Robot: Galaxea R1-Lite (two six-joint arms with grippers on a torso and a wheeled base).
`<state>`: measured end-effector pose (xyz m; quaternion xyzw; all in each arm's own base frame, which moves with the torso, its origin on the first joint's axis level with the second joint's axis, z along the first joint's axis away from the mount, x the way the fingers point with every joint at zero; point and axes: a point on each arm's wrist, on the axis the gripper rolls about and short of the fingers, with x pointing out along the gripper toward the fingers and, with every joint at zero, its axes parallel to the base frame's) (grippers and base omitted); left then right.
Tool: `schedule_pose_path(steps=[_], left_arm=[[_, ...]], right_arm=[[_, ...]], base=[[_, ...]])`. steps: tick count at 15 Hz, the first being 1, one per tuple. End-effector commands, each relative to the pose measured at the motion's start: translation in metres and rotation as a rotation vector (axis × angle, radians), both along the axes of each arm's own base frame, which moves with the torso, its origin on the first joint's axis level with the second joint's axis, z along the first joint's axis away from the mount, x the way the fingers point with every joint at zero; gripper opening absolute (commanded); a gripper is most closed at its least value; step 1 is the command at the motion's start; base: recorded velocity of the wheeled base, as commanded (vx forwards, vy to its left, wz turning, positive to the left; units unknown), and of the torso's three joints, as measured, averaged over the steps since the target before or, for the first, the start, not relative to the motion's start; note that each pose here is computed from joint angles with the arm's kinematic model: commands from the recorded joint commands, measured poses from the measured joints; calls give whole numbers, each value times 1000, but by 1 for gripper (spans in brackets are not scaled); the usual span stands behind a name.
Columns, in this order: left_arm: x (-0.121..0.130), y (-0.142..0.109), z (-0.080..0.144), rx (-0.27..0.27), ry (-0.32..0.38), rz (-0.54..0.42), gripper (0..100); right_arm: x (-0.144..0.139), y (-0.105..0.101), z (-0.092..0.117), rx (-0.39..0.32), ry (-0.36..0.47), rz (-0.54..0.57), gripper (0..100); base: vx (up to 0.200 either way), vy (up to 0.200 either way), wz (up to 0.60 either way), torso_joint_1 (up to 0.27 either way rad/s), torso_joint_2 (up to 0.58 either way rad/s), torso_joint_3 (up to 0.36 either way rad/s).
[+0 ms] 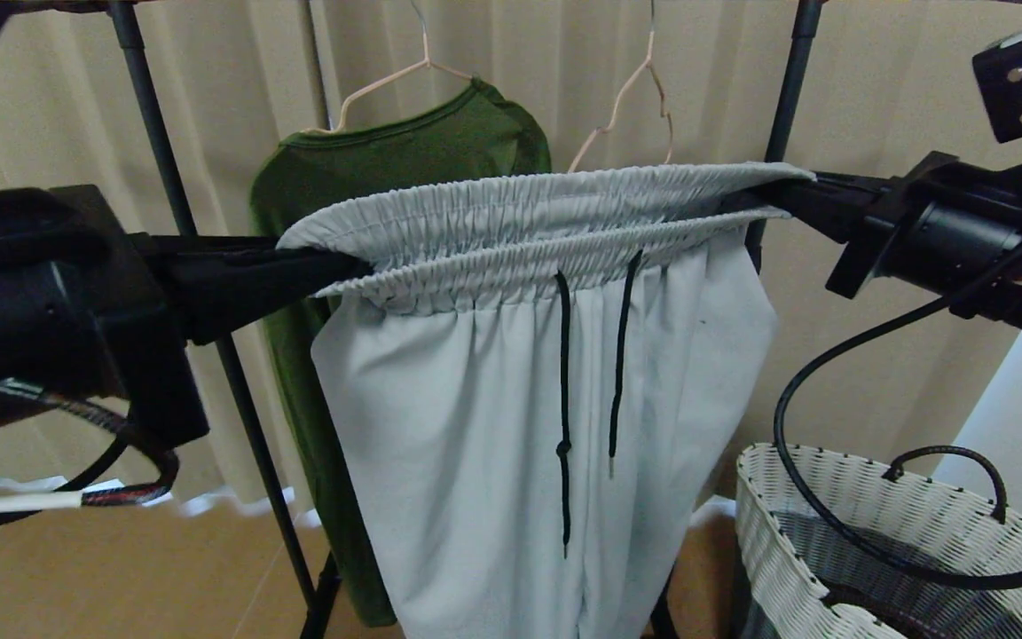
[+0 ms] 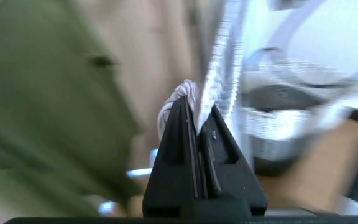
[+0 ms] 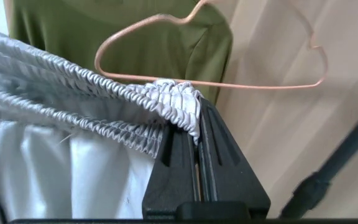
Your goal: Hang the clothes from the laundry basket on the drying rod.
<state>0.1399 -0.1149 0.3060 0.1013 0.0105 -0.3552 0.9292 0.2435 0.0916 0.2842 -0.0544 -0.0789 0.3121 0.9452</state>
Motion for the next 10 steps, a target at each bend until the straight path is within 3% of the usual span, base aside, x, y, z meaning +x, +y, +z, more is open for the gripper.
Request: schedule_pose_path(steps=[1,4,6,10], left_arm=[[19,-11,0,29,1,79,0],[37,-23,3,-3,-44,167,0],[50,-32,-6,-12,-50,242,0],[50,-33,-14,6,-35,243,0]], right_arm=[[-19,-7,14,17,-53,-1,0],[-40,-14,21,14,-41,1,0],[-56,-19,17,5,-18,6,0],[-61,-16,-1,-12,32,26,0]], base=[[0,0,0,0,0,0],[0,0,0,0,0,0],[0,0,0,0,0,0],[0,0,0,0,0,0]])
